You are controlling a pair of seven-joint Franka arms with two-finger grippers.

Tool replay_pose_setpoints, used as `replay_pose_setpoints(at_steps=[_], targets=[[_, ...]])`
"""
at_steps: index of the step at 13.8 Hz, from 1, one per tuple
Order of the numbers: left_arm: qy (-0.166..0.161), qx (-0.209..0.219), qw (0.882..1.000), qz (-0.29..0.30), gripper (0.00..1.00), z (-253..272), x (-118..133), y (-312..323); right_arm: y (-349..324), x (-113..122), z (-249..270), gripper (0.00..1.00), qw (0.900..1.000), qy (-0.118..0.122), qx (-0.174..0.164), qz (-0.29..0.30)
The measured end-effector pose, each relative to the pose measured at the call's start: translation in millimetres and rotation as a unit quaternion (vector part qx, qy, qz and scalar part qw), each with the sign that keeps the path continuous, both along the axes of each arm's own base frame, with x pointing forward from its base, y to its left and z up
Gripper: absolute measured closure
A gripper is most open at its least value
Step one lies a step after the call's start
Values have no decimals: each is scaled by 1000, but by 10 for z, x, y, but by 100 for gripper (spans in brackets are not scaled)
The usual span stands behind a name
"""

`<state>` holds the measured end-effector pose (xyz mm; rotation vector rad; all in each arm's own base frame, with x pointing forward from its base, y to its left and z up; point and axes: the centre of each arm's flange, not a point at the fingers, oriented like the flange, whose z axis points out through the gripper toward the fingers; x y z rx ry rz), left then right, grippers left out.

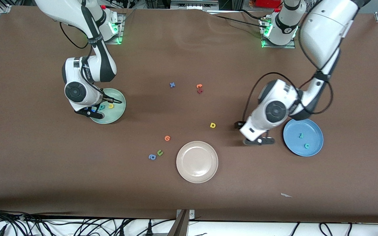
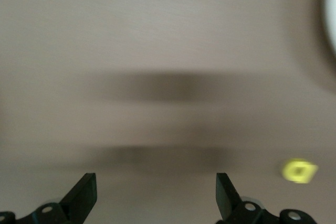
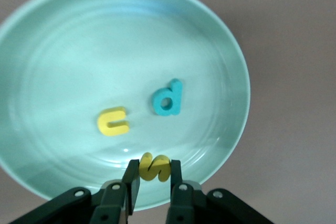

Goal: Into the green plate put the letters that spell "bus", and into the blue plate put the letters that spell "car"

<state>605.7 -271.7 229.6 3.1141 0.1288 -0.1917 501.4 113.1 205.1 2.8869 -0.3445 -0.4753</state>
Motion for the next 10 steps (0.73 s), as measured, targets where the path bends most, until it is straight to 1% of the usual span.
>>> replay_pose_setpoints(at_steps=[2,4,6,7,8,9,10], targets=[[0,0,1000,22,0,-116,-185,-407,-104,-26,-76,72,1000,4,-1,-2],[-4,-4,999,38,0,-195,-303,-739,-163,-12,-93,61,1000,4,-1,-5],[-10,-11,998,58,0,-213,-308,-1046,-134,49,-20,37,1000,2,1,-3],[-14,-16,998,64,0,-223,-281,-1154,-91,119,80,30,1000,6,2,-3],[-15,-18,997,67,3,-250,-250,-1217,-30,219,227,17,1000,10,6,-3],[-15,-19,997,70,4,-293,-213,-1221,44,339,417,5,1000,12,12,-3],[-15,-17,997,74,8,-343,-172,-1186,121,464,638,0,1000,11,18,0]])
